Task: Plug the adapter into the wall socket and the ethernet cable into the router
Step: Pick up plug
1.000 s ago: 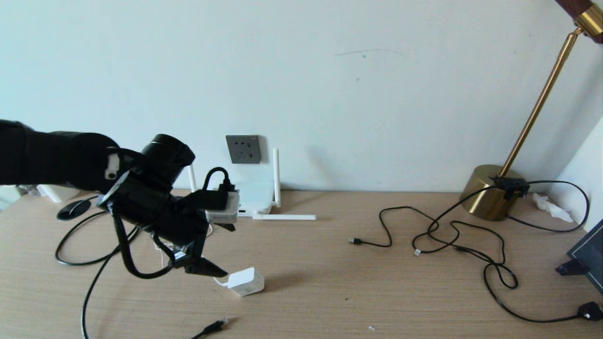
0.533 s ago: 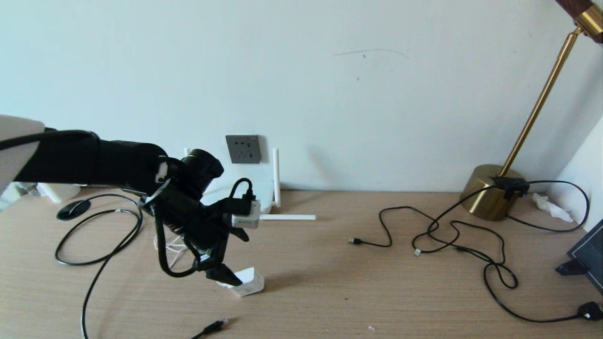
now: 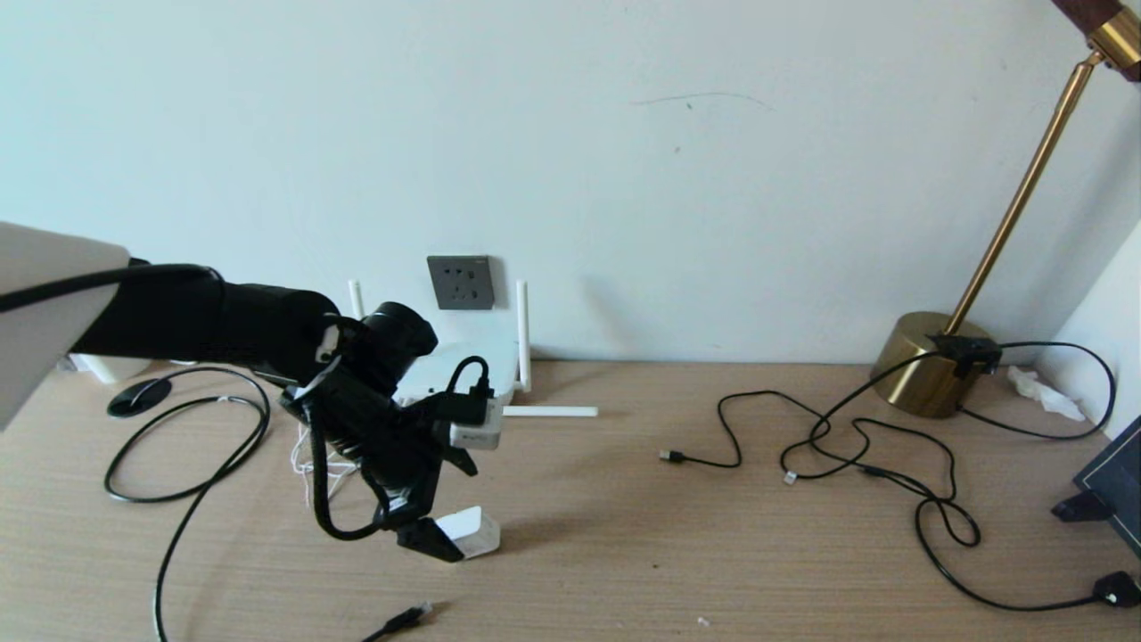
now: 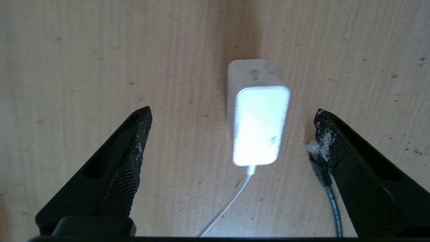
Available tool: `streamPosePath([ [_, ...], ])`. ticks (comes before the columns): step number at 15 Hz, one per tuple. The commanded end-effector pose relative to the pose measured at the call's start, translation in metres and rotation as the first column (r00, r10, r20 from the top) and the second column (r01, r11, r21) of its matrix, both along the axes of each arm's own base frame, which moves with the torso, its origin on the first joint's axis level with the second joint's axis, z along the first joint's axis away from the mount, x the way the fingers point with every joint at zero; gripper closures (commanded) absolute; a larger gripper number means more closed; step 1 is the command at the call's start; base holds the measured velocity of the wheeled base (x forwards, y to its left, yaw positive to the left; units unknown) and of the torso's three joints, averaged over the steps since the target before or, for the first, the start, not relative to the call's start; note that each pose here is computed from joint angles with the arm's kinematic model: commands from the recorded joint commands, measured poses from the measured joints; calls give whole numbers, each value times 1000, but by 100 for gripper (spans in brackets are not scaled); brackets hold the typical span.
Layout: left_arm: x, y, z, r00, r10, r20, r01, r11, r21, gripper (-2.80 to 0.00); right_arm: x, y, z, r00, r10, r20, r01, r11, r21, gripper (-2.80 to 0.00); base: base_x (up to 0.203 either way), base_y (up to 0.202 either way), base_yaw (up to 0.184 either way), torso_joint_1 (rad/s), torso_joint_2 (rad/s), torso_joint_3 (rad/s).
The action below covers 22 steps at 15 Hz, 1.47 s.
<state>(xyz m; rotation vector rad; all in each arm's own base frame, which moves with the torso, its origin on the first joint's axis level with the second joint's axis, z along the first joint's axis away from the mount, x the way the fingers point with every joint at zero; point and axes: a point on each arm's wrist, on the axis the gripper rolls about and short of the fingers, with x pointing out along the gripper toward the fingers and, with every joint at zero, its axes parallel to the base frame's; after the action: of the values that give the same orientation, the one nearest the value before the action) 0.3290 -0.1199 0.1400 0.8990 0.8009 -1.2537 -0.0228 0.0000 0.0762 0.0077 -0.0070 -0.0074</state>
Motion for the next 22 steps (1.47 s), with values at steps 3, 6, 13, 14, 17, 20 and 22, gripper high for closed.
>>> streamPosePath([
  [3, -9, -7, -2, 1000, -15, -13, 15, 1000, -2, -280, 0, 0, 0, 1000, 0, -1, 0, 1000, 0, 0, 0, 0, 0, 0, 0, 0],
  [6, -12, -4, -7, 1000, 9, -11, -9, 999, 31, -280, 0, 0, 0, 1000, 0, -1, 0, 1000, 0, 0, 0, 0, 0, 0, 0, 0],
  [13, -13, -6, -21, 996, 88, 10, -88, 996, 11, -280, 0, 0, 0, 1000, 0, -1, 0, 1000, 0, 0, 0, 0, 0, 0, 0, 0],
  [14, -13, -6, -21, 996, 88, 13, -88, 996, 10, -280, 0, 0, 0, 1000, 0, -1, 0, 1000, 0, 0, 0, 0, 0, 0, 0, 0],
  [17, -12, -7, -20, 996, 90, 19, -90, 996, 6, -280, 0, 0, 0, 1000, 0, -1, 0, 1000, 0, 0, 0, 0, 0, 0, 0, 0],
  [20, -11, -7, -21, 995, 91, 30, -91, 996, 1, -280, 0, 0, 0, 1000, 0, 0, 0, 1000, 0, 0, 0, 0, 0, 0, 0, 0],
  [22, -11, -7, -21, 996, 89, 30, -89, 996, 0, -280, 0, 0, 0, 1000, 0, -1, 0, 1000, 0, 0, 0, 0, 0, 0, 0, 0],
])
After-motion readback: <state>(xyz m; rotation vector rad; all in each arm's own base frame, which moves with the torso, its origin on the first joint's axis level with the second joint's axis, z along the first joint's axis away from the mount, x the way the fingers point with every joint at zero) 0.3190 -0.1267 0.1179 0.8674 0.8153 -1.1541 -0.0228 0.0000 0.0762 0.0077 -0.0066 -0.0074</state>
